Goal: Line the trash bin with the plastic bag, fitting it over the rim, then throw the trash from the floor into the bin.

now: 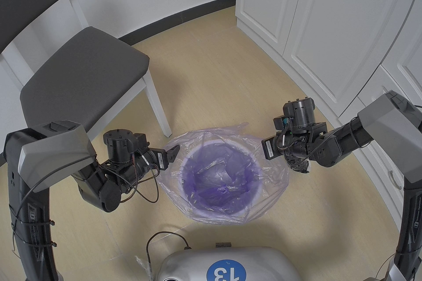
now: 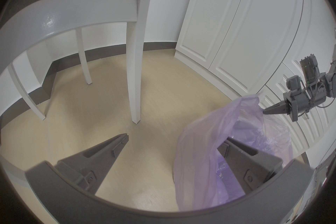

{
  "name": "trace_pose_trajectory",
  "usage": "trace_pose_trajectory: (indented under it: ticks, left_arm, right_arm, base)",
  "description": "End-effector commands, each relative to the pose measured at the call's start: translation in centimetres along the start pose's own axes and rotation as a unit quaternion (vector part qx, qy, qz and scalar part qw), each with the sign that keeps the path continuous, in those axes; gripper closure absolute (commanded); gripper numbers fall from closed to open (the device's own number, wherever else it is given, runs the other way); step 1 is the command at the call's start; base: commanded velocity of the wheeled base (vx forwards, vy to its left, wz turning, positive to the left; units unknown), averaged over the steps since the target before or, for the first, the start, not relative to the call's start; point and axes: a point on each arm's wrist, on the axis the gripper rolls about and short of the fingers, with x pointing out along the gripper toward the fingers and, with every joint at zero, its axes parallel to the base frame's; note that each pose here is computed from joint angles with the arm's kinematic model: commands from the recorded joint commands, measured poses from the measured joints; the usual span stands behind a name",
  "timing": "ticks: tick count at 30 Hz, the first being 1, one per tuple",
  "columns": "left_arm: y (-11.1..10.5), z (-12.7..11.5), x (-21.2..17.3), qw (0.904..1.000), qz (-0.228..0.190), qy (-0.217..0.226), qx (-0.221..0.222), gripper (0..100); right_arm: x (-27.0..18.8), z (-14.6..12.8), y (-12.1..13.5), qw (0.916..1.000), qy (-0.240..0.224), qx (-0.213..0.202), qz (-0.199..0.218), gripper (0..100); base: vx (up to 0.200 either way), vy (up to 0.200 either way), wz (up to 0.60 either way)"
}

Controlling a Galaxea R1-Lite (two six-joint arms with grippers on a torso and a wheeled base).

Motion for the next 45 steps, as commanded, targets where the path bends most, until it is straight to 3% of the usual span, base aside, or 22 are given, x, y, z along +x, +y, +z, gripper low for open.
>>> trace_pose_trajectory:
  ticks: [1, 8, 17, 29, 38, 41, 45]
  left_arm:
    - [-0.1, -0.3, 0.1, 1.0, -0.002, 0.004, 0.0, 0]
    - [0.1, -0.8, 1.3, 1.0, 0.0, 0.003, 0.0, 0]
    - [1.5, -1.5, 2.9, 0.9999, 0.009, 0.004, -0.004, 0]
    - [1.6, -2.7, 5.0, 0.9999, 0.008, 0.011, -0.005, 0]
    - [1.7, -4.3, 2.9, 0.9991, 0.012, 0.04, -0.006, 0]
    - [1.8, -3.9, 1.8, 0.9996, 0.012, 0.026, -0.008, 0]
    - [1.8, -2.8, 0.3, 0.9998, 0.012, 0.01, -0.009, 0]
  right_arm:
    - [-0.5, 0.6, -0.2, 1.0, -0.008, 0.0, -0.002, 100]
    - [2.0, -2.1, -0.1, 0.9996, 0.027, -0.001, -0.005, 100]
    - [4.6, -3.0, -0.5, 0.9997, 0.023, 0.003, -0.011, 100]
    - [6.1, -4.5, -0.5, 0.9991, 0.039, 0.007, -0.012, 100]
    - [5.4, -6.0, -0.4, 0.9977, 0.067, 0.005, -0.01, 100]
    - [4.3, -5.7, -0.5, 0.9982, 0.058, 0.006, -0.01, 100]
    - [2.0, -4.2, -0.8, 0.9998, 0.014, 0.009, -0.012, 100]
  base:
    - [0.0, 0.0, 0.0]
    - [0.0, 0.0, 0.0]
    - [0.0, 0.0, 0.0]
    - [0.0, 0.0, 0.0]
    - [0.0, 0.0, 0.0]
    - [0.0, 0.0, 0.0]
    - [0.0, 0.0, 0.0]
